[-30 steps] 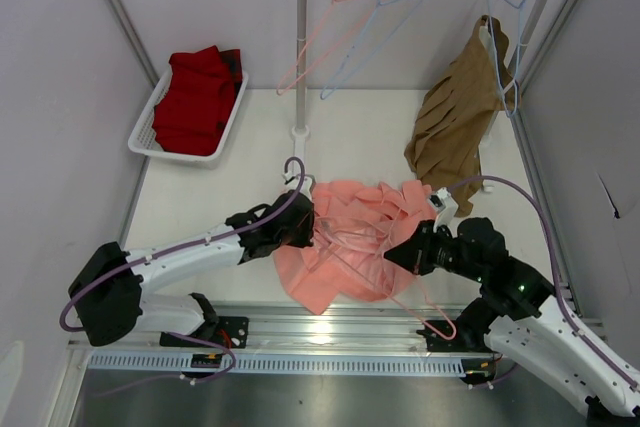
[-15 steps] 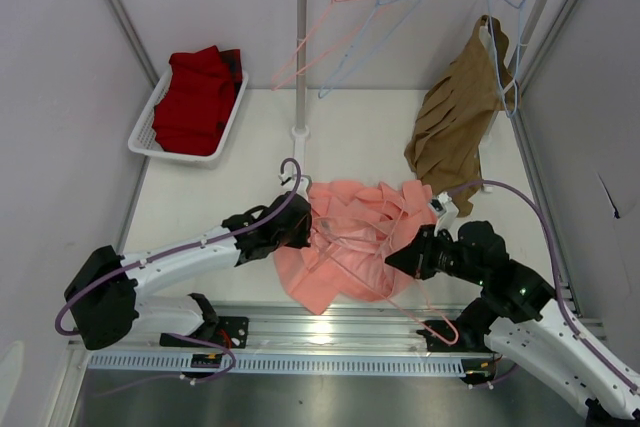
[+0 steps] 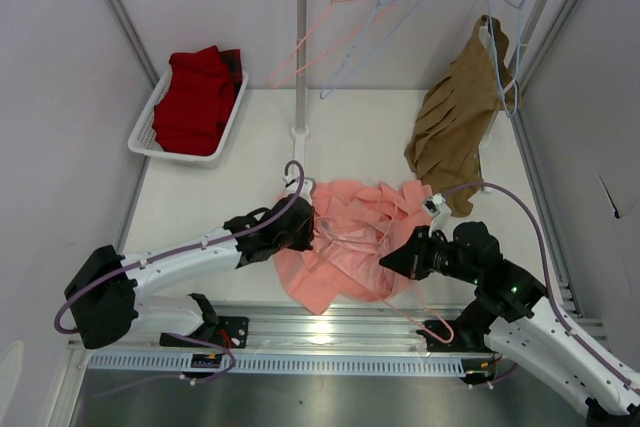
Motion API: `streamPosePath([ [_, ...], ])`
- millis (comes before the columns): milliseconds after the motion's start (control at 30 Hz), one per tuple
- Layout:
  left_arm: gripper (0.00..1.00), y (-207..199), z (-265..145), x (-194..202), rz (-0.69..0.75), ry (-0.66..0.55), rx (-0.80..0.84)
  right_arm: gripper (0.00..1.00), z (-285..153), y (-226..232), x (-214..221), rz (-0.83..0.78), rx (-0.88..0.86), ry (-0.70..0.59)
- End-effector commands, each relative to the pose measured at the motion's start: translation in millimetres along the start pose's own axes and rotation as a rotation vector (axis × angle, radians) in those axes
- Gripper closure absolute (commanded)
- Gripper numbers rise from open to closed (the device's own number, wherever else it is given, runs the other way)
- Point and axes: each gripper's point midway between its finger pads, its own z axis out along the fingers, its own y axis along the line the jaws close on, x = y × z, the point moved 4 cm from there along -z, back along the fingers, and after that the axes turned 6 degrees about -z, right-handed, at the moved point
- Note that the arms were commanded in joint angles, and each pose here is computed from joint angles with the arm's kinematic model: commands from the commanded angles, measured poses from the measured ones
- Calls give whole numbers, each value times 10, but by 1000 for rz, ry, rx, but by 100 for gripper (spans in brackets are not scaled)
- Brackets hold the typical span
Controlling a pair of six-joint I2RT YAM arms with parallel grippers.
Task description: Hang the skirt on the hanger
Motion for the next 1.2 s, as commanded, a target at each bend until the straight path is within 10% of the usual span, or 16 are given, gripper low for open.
streamPosePath([
  [0, 100, -136, -51, -94, 4, -34, 60, 100, 39, 143, -96, -22, -93, -43],
  [1167, 100, -260, -242, 44, 53, 8, 121, 100, 329, 122, -6, -96, -272, -93],
])
